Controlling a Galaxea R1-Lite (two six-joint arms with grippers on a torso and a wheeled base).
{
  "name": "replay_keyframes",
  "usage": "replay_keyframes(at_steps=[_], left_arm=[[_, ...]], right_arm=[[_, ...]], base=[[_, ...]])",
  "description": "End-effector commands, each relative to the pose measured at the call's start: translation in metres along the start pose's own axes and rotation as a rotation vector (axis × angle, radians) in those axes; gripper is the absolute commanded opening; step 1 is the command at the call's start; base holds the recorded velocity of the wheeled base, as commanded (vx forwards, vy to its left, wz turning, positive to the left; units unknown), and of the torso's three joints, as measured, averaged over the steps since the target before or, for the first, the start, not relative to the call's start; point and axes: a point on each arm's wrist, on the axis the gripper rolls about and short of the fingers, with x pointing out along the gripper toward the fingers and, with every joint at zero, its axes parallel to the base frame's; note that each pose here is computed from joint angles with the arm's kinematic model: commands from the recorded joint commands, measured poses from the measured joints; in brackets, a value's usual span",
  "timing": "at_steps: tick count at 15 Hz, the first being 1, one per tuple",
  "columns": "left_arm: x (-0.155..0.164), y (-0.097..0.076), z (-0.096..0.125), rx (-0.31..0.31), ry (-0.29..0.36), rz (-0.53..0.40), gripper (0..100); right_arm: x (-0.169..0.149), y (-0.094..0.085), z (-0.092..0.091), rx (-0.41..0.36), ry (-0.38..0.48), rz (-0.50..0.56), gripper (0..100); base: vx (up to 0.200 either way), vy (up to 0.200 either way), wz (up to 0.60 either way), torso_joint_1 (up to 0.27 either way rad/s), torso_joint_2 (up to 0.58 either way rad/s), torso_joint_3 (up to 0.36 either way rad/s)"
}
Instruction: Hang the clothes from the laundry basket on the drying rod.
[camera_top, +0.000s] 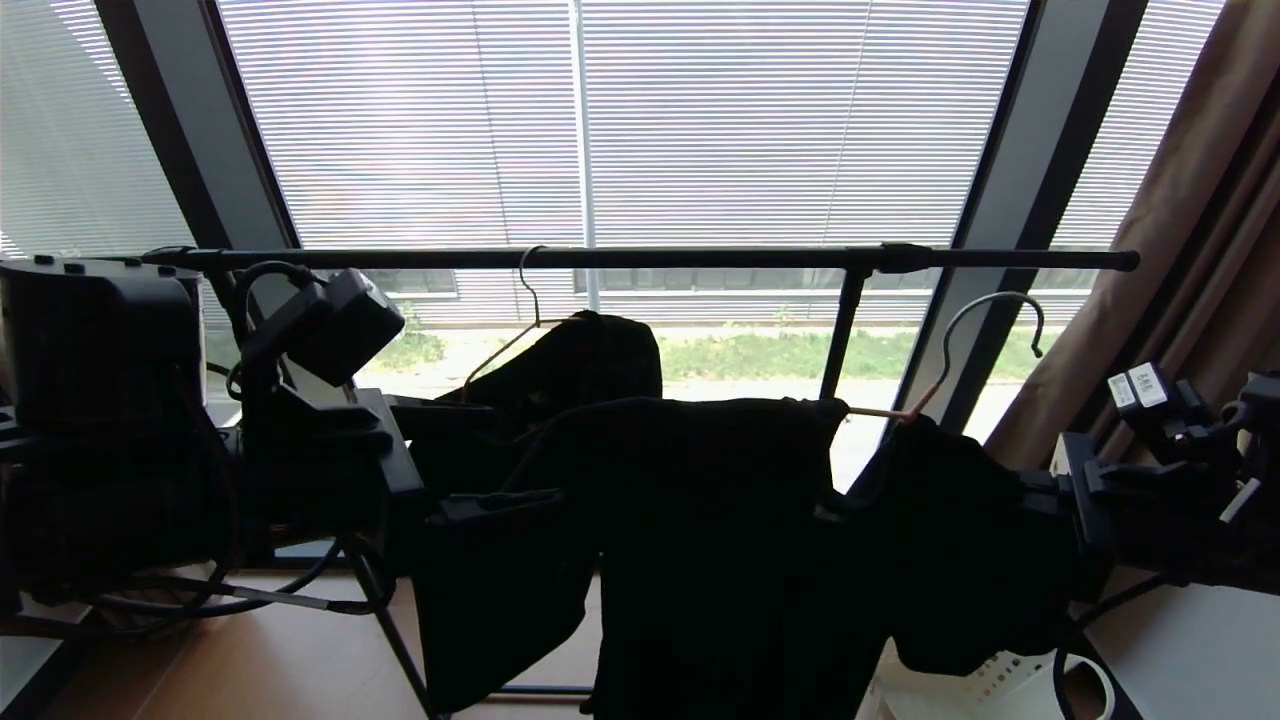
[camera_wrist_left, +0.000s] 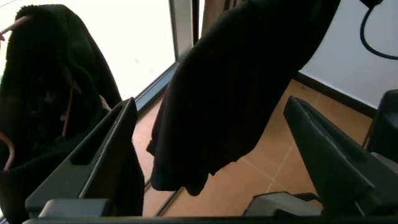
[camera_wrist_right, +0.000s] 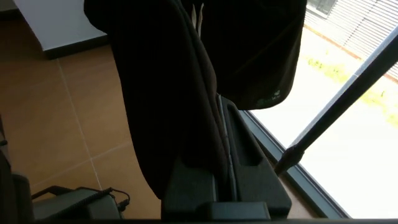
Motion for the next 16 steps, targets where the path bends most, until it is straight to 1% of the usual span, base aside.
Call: replay_keyframes(at_steps=[1, 4, 6, 8, 9, 12, 13, 14, 16], left_arm=[[-0.003, 0.003, -0.009, 0.000, 0.002, -0.002, 100], [0.012, 0.007, -0.020, -0.011, 0.030, -0.018, 100], [0.022, 0.010, -0.026, -0.026, 0.054, -0.028, 100], [0.030, 0.014, -0.030, -0.029, 0.061, -0.029, 100], [0.036, 0.016, -0.033, -0.028, 0.060, -0.030, 0], [0.038, 0.017, -0.034, -0.009, 0.023, -0.024, 0], [0.037, 0.017, -0.034, -0.001, -0.014, -0.015, 0], [0.036, 0.017, -0.036, 0.004, -0.026, -0.010, 0], [0.034, 0.015, -0.044, 0.031, -0.077, 0.006, 0]], right_arm=[[-0.004, -0.002, 0.001, -0.003, -0.009, 0.003, 0], [-0.004, 0.000, 0.000, -0.001, -0.008, 0.005, 0], [-0.006, 0.001, 0.002, -0.010, -0.014, 0.003, 0], [-0.006, 0.002, 0.003, -0.013, -0.017, 0.004, 0], [-0.006, 0.002, 0.003, -0.014, -0.016, 0.004, 0], [-0.006, 0.001, 0.004, -0.013, -0.016, 0.002, 0], [-0.005, 0.000, 0.004, -0.013, -0.016, 0.002, 0], [-0.005, 0.000, 0.003, -0.012, -0.016, 0.001, 0], [-0.005, 0.000, 0.003, -0.012, -0.016, 0.001, 0]], base=[[0.000, 0.000, 0.00, 0.000, 0.00, 0.000], [0.000, 0.000, 0.00, 0.000, 0.00, 0.000], [0.000, 0.000, 0.00, 0.000, 0.00, 0.000], [0.000, 0.000, 0.00, 0.000, 0.00, 0.000], [0.000, 0.000, 0.00, 0.000, 0.00, 0.000], [0.000, 0.000, 0.00, 0.000, 0.00, 0.000], [0.000, 0.000, 0.00, 0.000, 0.00, 0.000], [0.000, 0.000, 0.00, 0.000, 0.00, 0.000], [0.000, 0.000, 0.00, 0.000, 0.00, 0.000]])
